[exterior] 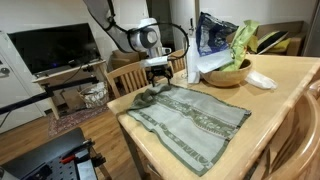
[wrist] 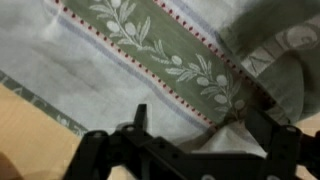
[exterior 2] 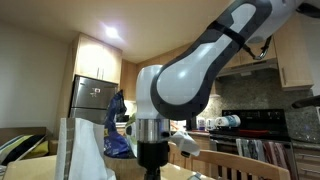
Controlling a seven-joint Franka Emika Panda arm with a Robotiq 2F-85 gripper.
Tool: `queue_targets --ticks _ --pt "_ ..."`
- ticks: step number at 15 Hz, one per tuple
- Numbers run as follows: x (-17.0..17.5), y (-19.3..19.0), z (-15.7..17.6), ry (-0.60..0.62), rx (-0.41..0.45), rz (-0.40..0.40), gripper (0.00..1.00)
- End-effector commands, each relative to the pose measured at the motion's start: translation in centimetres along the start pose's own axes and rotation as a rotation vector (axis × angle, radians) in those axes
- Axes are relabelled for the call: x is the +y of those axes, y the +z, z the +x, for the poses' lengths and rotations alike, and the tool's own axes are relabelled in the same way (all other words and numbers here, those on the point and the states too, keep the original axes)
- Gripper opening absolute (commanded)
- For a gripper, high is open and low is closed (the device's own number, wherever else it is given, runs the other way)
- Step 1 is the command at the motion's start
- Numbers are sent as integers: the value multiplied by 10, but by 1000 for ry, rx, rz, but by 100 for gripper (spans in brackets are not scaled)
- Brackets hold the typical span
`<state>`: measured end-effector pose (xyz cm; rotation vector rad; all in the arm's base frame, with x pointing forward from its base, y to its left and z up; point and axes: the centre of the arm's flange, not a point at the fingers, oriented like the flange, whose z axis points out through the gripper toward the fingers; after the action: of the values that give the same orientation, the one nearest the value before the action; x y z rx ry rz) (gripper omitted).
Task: Slide the wooden bowl forward then unfold the towel
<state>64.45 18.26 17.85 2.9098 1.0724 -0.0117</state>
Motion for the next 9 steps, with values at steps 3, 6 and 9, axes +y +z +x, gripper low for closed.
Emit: queue_targets --ticks 3,6,9 --pt "-14 12 -29 5 -121 95 100" --pt "-27 22 -32 -23 -170 130 100" --pt "-38 31 -31 -50 -195 168 100"
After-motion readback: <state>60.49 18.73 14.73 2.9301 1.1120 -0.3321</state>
